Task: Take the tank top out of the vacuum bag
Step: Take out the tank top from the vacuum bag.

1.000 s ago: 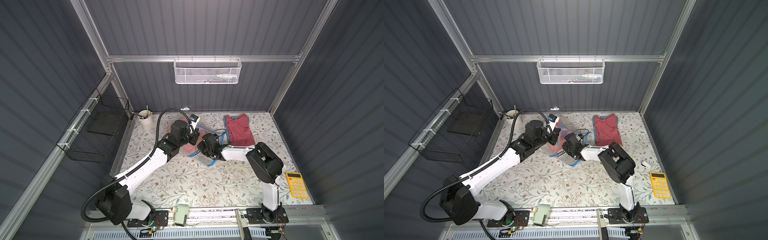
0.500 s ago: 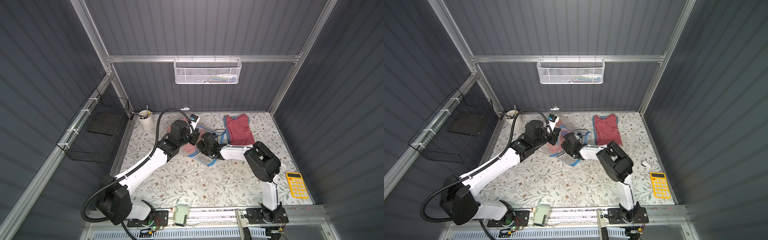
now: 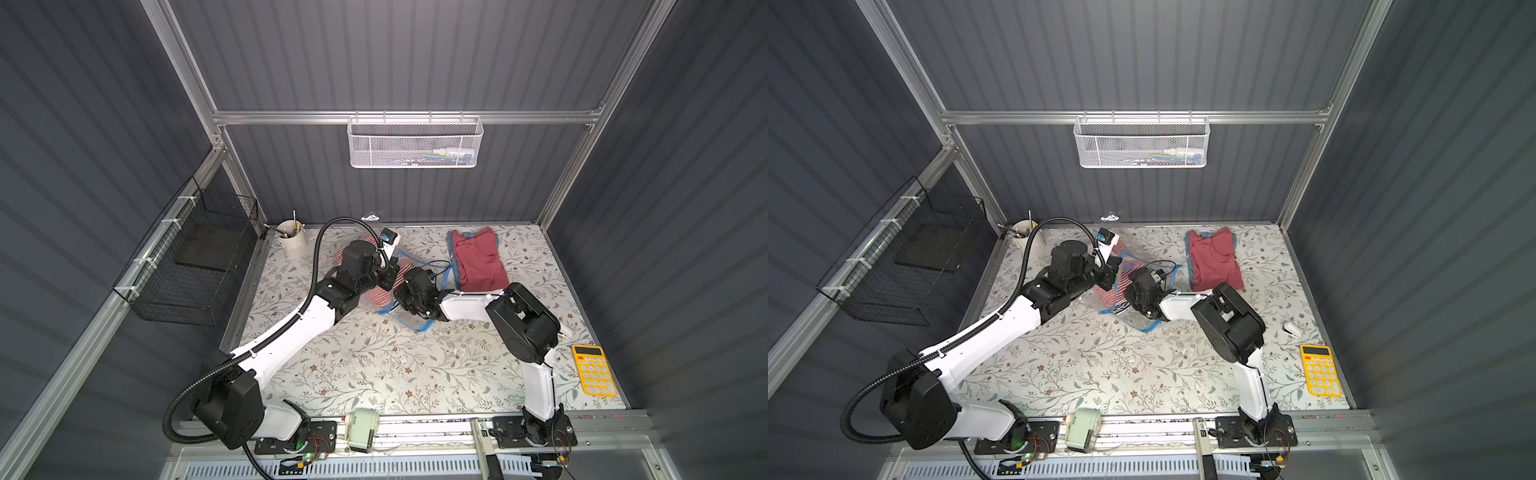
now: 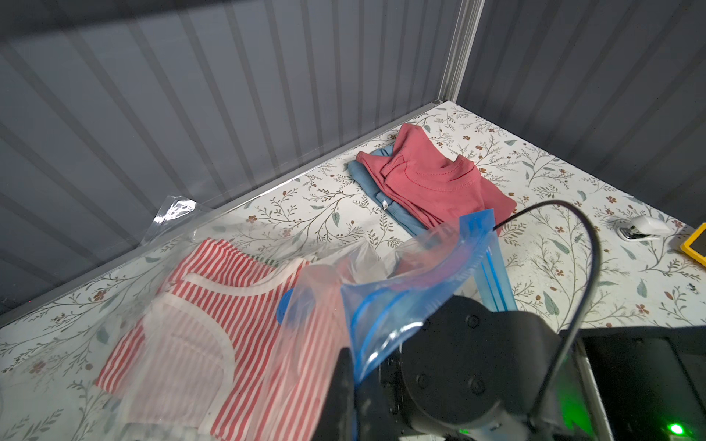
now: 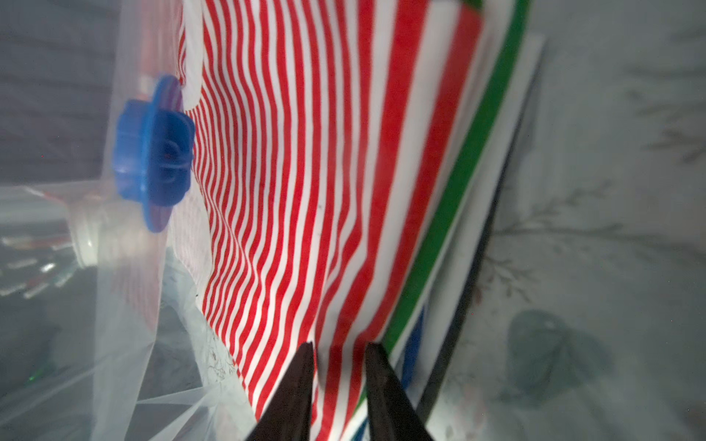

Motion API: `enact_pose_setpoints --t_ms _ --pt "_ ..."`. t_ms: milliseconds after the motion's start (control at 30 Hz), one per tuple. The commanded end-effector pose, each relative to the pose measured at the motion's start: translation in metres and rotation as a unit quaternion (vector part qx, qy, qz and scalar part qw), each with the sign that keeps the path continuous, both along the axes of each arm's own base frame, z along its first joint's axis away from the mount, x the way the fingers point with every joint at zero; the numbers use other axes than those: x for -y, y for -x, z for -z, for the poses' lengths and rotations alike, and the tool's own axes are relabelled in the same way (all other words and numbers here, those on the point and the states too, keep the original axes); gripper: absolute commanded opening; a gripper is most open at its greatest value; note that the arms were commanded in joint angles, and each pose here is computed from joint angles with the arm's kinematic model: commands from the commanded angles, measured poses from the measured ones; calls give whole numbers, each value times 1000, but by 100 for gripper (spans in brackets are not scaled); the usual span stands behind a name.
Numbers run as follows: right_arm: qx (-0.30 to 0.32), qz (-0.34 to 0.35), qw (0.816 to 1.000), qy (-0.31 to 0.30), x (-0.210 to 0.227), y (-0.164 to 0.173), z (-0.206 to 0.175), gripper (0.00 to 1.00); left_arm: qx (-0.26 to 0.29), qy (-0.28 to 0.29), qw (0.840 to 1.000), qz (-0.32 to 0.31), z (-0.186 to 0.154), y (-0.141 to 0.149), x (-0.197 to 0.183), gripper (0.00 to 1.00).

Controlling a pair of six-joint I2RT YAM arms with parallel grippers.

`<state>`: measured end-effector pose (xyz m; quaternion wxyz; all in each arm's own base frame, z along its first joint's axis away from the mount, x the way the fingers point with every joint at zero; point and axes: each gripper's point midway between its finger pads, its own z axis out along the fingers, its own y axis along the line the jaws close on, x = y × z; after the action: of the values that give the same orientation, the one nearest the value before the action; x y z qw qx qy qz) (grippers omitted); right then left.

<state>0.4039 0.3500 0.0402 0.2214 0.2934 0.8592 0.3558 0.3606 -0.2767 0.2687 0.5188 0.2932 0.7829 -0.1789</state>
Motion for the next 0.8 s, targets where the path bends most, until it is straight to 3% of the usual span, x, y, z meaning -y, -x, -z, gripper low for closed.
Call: enact_pose_setpoints --t_ms 0,233,767 --pt "-17 -3 1000 12 5 5 12 17 9 10 1000 5 -9 -1 5 0" --pt "2 -7 1000 19 5 2 -3 0 9 11 1000 6 -10 -1 5 0" --pt "66 -6 997 26 10 -2 -51 0 12 14 1000 7 -13 0 5 0"
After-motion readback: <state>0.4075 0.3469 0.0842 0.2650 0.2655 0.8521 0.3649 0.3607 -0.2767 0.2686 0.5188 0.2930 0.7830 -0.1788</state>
